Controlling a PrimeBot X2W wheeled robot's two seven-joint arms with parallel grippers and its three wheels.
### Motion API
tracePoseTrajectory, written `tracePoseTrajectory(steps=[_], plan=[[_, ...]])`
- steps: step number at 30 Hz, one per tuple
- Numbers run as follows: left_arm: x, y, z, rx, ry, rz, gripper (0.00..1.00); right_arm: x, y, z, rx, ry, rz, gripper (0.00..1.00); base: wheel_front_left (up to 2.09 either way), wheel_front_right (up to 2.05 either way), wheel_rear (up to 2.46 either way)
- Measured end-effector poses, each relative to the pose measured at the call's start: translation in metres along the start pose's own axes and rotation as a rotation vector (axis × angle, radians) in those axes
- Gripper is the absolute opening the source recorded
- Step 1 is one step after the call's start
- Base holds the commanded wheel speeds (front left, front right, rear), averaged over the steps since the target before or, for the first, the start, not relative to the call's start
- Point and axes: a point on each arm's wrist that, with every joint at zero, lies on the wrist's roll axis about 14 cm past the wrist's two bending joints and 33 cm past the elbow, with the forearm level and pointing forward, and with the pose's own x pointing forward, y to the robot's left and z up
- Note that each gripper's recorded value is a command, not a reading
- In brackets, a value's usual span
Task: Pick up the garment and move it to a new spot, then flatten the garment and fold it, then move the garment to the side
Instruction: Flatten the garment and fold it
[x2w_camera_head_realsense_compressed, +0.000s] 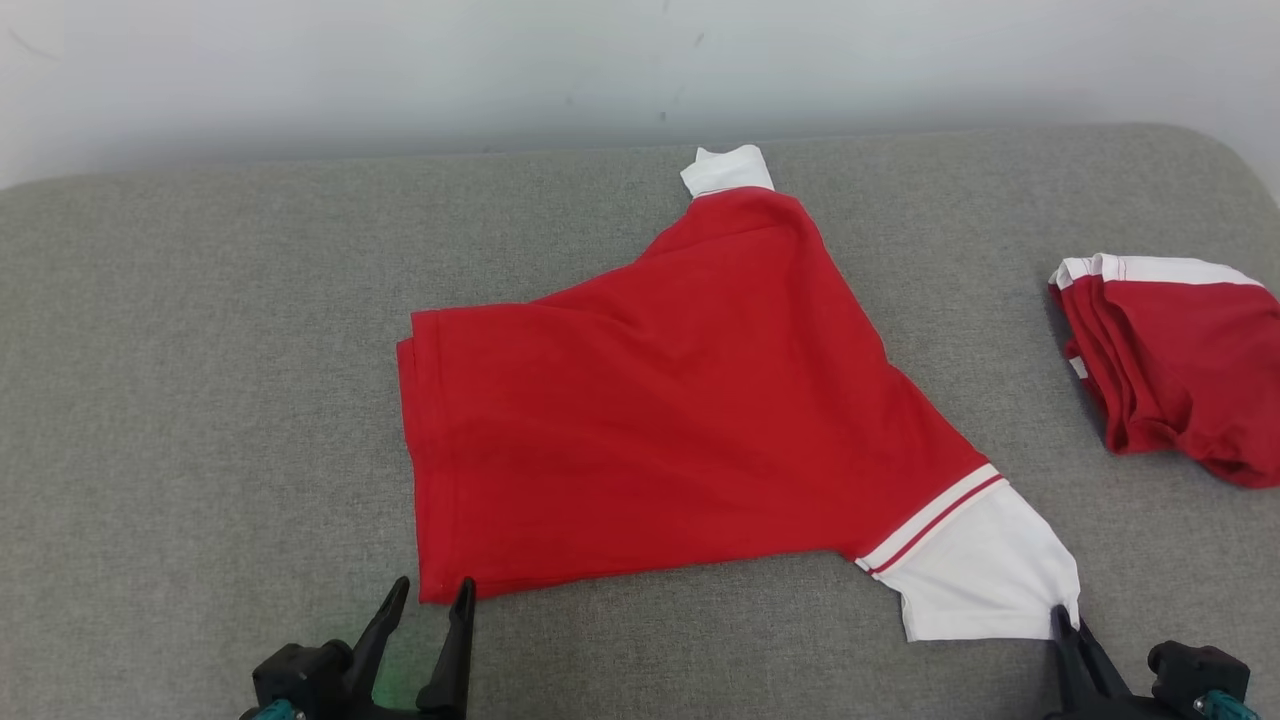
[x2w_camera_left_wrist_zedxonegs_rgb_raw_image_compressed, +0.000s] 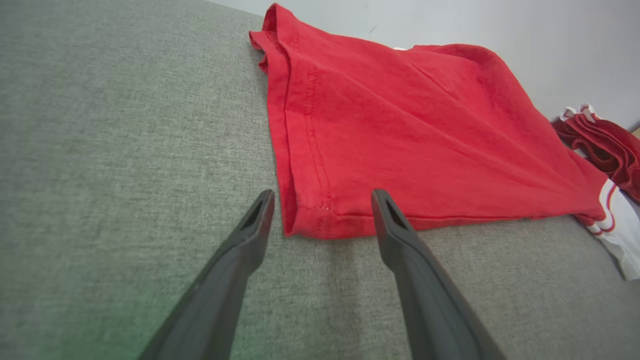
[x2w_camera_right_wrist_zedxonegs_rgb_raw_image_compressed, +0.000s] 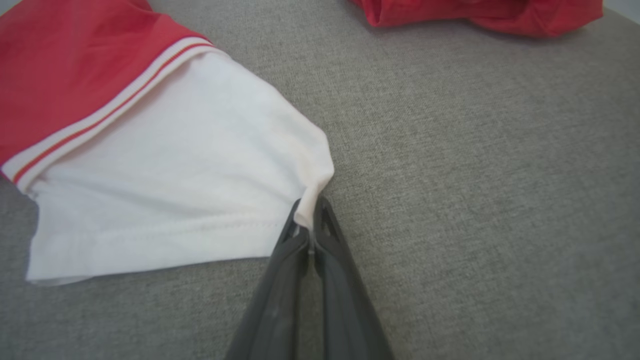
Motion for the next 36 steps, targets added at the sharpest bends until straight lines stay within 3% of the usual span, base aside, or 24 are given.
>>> tracePoseTrajectory(steps=[21, 22, 23, 25, 31, 36], plan=[[0.011, -0.007, -0.012, -0.005, 0.042, -0.04, 1.0, 0.003, 0.005, 0.002, 0.01, -0.003, 0.012, 0.0, 0.0, 0.0, 0.0], [0.011, -0.007, -0.013, -0.004, 0.044, -0.041, 0.96, 0.004, 0.005, 0.002, 0.011, -0.004, 0.013, 0.0, 0.0, 0.0, 0.0], [0.012, -0.007, -0.013, 0.0, 0.046, -0.043, 0.77, 0.004, 0.005, 0.003, 0.012, -0.006, 0.014, 0.0, 0.0, 0.0, 0.0], [0.014, -0.009, -0.012, 0.003, 0.044, -0.05, 0.0, 0.005, 0.006, 0.004, 0.014, -0.012, 0.015, 0.0, 0.0, 0.0, 0.0], [0.013, -0.01, -0.002, 0.019, 0.017, -0.056, 0.0, 0.009, 0.012, 0.024, 0.037, -0.075, 0.025, 0.0, 0.0, 0.0, 0.0], [0.014, -0.014, 0.034, 0.057, -0.09, -0.071, 0.0, 0.017, 0.027, 0.07, 0.046, -0.208, 0.073, 0.0, 0.0, 0.0, 0.0]])
